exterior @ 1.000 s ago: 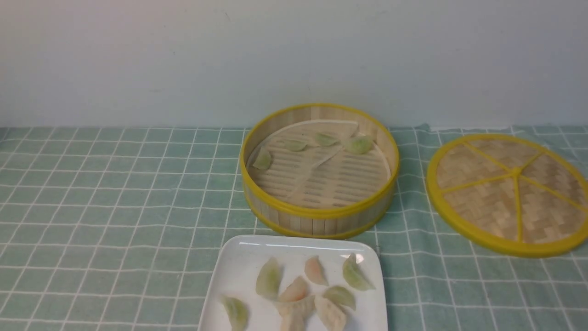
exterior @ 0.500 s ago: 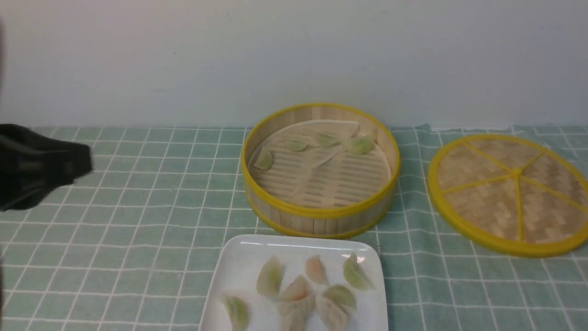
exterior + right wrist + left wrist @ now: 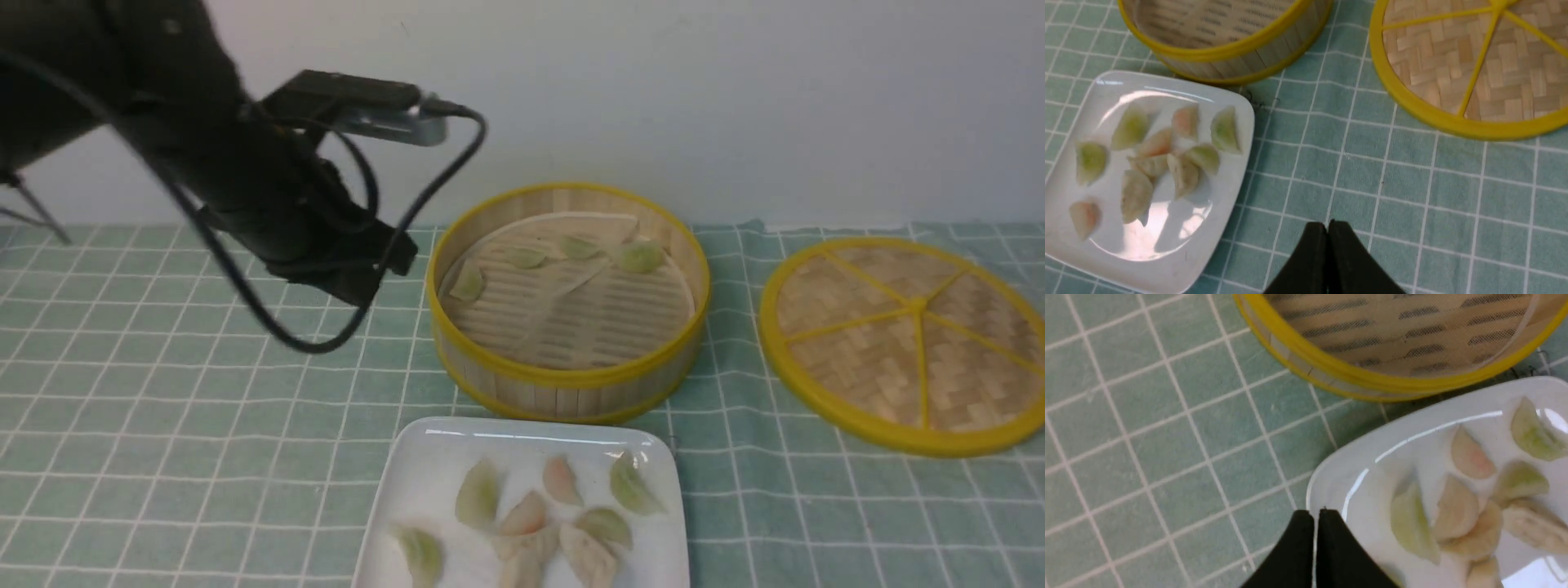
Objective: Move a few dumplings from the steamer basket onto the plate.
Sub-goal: Use the left arm to grab a dumpling from the steamer
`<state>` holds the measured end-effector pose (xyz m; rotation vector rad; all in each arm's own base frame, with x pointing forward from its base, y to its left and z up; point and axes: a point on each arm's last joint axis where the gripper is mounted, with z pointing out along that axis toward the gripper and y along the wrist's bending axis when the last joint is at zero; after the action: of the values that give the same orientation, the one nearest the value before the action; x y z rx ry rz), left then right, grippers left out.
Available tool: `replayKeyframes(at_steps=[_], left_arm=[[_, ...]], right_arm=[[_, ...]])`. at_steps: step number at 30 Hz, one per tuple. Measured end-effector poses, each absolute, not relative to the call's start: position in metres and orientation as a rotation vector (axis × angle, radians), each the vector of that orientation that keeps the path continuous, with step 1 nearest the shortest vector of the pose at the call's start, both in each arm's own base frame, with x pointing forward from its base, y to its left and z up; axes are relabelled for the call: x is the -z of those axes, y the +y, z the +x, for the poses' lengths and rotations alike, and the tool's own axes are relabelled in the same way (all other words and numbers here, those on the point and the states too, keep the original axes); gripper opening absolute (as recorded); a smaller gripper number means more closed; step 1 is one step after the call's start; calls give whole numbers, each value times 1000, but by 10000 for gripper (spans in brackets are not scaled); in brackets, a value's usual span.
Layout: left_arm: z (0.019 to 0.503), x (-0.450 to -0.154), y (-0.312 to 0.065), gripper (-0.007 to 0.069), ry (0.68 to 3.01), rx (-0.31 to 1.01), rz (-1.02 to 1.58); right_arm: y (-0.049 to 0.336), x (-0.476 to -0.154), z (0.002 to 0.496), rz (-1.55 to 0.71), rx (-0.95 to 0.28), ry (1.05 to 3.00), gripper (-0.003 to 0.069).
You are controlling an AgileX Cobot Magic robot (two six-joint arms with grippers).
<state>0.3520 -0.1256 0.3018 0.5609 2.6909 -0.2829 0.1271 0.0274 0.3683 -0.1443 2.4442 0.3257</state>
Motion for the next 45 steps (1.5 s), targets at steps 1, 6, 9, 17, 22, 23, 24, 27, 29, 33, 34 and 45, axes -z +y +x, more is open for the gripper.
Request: replayKeyframes(at_steps=[1,6,9,17,22,23,24,27,29,33,34,45], left_arm=[[361,-300,-132,-6,2690,272,575],[399,-287,-152,-6,2698,255,614],[422,-274,-160,-4,2693,244,641],[462,-231,-183,183,2600,183,747],[476,-200,-186,375,2572,87,755],[476,-198,-186,381,2571,83,757],[479,-191,-187,412,2572,77,759],[481,-178,-189,439,2585,81,764],[483,-172,-191,437,2582,82,765],[484,-165,-192,403,2594,87,768],[484,-164,-192,378,2600,91,765],[467,-181,-201,193,2652,26,852]], right_arm=[[27,-368,128,-145,-324,2446,-15],[27,-368,128,-147,-321,2447,-15],[27,-368,128,-146,-322,2448,-15],[27,-368,128,-128,-328,2450,-15],[27,-368,128,-128,-328,2449,-15],[27,-368,128,-128,-328,2449,-15],[27,-368,128,-128,-325,2449,-15],[27,-368,128,-128,-324,2449,-15],[27,-368,128,-128,-321,2449,-15],[27,-368,128,-127,-319,2450,-15],[27,-368,128,-127,-319,2450,-15],[27,-368,128,-127,-320,2449,-15]])
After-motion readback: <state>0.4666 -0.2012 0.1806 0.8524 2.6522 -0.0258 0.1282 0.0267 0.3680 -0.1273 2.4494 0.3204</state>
